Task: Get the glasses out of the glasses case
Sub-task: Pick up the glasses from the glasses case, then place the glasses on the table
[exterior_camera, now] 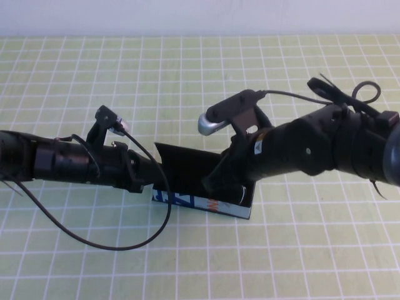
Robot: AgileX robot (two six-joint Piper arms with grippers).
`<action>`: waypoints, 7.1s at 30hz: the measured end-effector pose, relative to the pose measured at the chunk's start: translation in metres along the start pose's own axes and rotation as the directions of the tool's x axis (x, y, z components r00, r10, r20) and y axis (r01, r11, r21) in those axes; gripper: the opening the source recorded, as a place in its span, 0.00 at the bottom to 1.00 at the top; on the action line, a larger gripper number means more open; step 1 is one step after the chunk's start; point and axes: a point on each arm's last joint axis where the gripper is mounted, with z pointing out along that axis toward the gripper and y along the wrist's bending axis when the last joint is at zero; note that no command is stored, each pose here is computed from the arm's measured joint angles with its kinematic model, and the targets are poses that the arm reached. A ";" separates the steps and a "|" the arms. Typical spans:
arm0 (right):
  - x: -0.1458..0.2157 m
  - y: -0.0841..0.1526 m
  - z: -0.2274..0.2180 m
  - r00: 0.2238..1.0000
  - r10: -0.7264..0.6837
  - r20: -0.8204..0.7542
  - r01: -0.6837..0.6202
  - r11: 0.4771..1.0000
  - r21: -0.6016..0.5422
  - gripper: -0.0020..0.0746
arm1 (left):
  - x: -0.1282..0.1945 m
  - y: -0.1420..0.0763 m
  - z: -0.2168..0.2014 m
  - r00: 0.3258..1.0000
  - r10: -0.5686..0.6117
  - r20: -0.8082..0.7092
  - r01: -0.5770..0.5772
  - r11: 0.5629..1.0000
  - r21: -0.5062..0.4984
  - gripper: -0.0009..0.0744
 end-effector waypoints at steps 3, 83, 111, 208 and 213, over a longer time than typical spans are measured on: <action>-0.012 -0.014 0.006 0.999 0.029 0.016 -0.029 0.999 0.021 0.01 | 0.000 0.000 0.000 1.000 0.001 -0.001 -0.001 1.000 0.000 0.01; -0.039 0.014 0.054 0.743 -0.622 -0.246 0.561 0.780 -0.276 0.37 | -0.030 -0.004 -0.030 0.999 -0.023 0.043 0.029 0.989 -0.146 0.01; -0.035 0.010 0.065 0.736 -0.622 -0.268 0.569 0.783 -0.253 0.36 | -0.029 -0.004 -0.030 0.999 -0.029 0.035 0.033 0.989 -0.142 0.01; 0.036 -0.086 -0.125 0.842 0.507 -0.185 -0.519 0.854 -0.020 0.20 | -0.094 -0.089 -0.101 0.977 0.143 0.157 -0.111 0.974 -0.198 0.01; 0.056 -0.055 -0.192 0.876 0.472 -0.103 -0.476 0.879 -0.015 0.13 | -0.095 -0.115 -0.117 0.963 0.153 0.220 -0.101 0.968 -0.231 0.01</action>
